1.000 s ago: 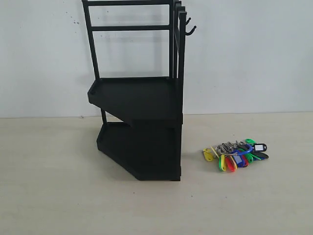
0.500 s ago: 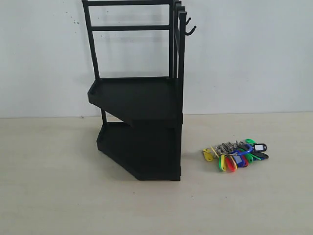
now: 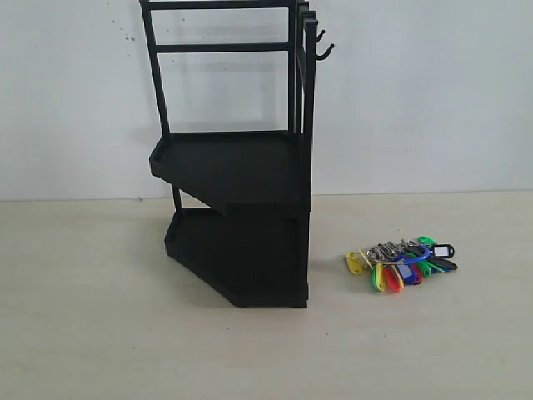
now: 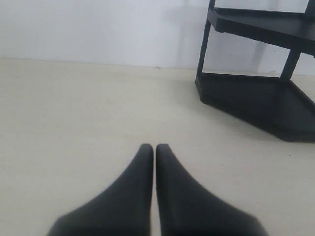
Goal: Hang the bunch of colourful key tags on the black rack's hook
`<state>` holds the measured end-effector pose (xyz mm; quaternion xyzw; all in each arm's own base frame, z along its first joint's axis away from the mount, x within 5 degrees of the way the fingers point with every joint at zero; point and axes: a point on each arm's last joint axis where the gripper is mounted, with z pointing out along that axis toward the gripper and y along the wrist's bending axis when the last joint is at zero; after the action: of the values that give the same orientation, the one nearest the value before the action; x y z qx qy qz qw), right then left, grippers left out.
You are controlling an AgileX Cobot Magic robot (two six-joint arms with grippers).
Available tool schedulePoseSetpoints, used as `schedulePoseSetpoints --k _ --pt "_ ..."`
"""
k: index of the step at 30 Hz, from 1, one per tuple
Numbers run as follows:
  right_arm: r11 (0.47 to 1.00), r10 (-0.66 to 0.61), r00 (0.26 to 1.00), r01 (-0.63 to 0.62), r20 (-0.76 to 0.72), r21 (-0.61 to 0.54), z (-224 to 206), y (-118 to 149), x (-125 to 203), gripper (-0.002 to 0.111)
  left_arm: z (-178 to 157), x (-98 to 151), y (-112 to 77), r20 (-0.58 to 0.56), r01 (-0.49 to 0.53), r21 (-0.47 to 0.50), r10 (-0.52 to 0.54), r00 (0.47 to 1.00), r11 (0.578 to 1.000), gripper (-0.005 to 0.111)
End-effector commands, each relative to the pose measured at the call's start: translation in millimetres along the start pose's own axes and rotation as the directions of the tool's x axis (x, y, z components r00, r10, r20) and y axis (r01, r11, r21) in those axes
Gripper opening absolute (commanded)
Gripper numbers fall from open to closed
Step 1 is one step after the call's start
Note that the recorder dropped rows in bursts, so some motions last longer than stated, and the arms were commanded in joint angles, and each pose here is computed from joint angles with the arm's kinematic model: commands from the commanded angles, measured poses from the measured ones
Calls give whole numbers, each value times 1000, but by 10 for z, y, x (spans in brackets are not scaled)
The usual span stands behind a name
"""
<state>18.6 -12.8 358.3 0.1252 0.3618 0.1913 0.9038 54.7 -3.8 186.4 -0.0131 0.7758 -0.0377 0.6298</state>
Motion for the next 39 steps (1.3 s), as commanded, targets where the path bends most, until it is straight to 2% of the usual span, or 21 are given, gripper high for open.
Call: schedulePoseSetpoints --k 1,3,6,8,11,14,17,22,28,30,33,35,37,39 --pt "978 -206 932 194 -297 -71 463 212 -8 0 -3 -12 1 11 -8 -1 8 1000 1000 4" --pt "969 -246 846 230 -474 -92 687 245 106 0 -3 -12 1 11 -8 -1 8 1000 1000 4" --pt "954 -284 635 261 -719 -146 949 262 331 0 -3 -12 1 11 -8 -1 8 1000 1000 4" --pt "957 -256 471 248 -844 -152 1070 222 558 0 -3 -12 1 11 -8 -1 8 1000 1000 4" --pt "964 -200 294 230 -935 -134 1163 131 883 0 -3 -12 1 11 -8 -1 8 1000 1000 4" --pt "975 -94 206 214 -974 -49 1208 24 1184 0 -3 -12 1 11 -8 -1 8 1000 1000 4" --pt "975 -50 148 220 -988 -16 1230 -53 1383 0 -3 -12 1 11 -8 -1 8 1000 1000 4" --pt "967 -54 59 254 -997 -37 1236 -169 1627 0 -3 -12 1 11 -8 -1 8 1000 1000 4" --pt "958 19 -93 288 -995 -9 1187 -391 2129 0 -3 -12 1 11 -8 -1 8 1000 1000 4" --pt "952 79 -118 304 -990 40 1162 -483 2336 0 -3 -12 1 11 -8 -1 8 1000 1000 4" --pt "932 191 -100 331 -976 149 1141 -607 2609 1 -3 -12 1 11 -8 -1 8 1000 1000 4" --pt "917 243 -90 347 -966 198 1110 -694 2794 6 -3 -12 1 11 -8 -1 8 1000 1000 4" --pt "903 280 -76 358 -957 236 1104 -766 2954 17 -3 -12 1 11 -8 -1 8 1000 1000 4" --pt "890 315 -71 368 -947 268 1110 -836 3119 34 -3 -12 1 11 -8 -1 8 1000 1000 4"
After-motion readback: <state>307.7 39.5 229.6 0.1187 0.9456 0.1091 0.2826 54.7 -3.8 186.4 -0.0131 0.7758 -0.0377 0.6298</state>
